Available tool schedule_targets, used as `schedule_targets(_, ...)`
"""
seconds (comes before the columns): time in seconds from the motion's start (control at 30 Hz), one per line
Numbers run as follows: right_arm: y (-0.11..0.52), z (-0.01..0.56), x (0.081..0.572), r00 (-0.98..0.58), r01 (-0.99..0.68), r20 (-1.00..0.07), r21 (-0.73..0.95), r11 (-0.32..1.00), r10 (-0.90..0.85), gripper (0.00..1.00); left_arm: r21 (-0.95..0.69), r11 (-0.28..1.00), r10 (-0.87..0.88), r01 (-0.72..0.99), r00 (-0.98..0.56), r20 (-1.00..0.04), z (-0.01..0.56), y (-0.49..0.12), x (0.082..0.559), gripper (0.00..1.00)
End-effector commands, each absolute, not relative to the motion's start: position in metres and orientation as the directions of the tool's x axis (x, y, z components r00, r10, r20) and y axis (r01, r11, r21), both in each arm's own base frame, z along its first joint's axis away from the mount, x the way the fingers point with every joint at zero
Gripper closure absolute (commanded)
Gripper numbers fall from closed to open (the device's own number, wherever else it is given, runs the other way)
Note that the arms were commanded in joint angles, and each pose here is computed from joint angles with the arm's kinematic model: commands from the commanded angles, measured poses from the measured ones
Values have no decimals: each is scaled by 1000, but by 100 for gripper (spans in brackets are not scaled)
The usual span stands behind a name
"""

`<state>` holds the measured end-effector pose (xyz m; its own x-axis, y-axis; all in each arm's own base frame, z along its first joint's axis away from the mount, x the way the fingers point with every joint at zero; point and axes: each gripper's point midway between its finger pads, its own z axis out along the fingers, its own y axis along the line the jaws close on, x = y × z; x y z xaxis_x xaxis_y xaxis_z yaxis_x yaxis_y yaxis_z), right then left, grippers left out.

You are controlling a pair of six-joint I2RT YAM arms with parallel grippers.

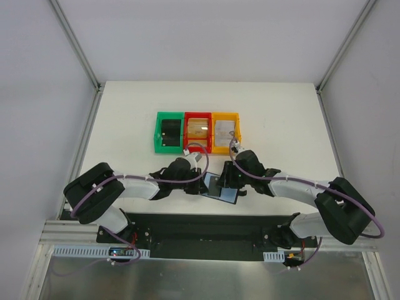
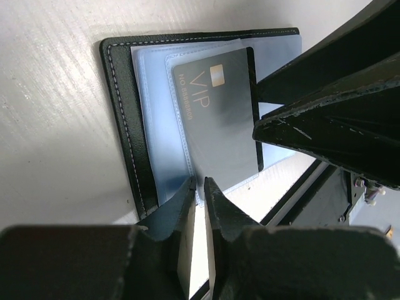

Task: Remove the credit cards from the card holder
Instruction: Remove the credit card from the card holder.

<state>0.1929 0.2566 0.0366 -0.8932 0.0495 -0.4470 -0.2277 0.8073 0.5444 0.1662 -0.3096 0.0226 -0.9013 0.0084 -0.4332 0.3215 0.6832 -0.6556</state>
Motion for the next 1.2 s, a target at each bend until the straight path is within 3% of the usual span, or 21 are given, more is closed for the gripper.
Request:
schedule_targets(0.0, 263, 43, 201, -887, -225, -456, 569, 791, 76, 57, -643, 701, -26, 308, -890, -455, 24, -304, 167, 90)
schedule_targets(0.27, 255, 37, 199, -892, -202, -443, 570, 797, 91, 57, -618, 719, -33, 316, -873, -486, 30, -297, 171, 88)
schedule_targets(0.53, 258, 33, 199, -898, -209, -431, 592, 779, 86, 56, -573, 743, -45, 346, -829, -558, 54, -289, 185, 67)
schedule_targets(1.17, 269, 26, 206, -898, -317, -435, 537, 782, -65, 55, -571, 755, -60, 323, -833, -551, 52, -279, 181, 66)
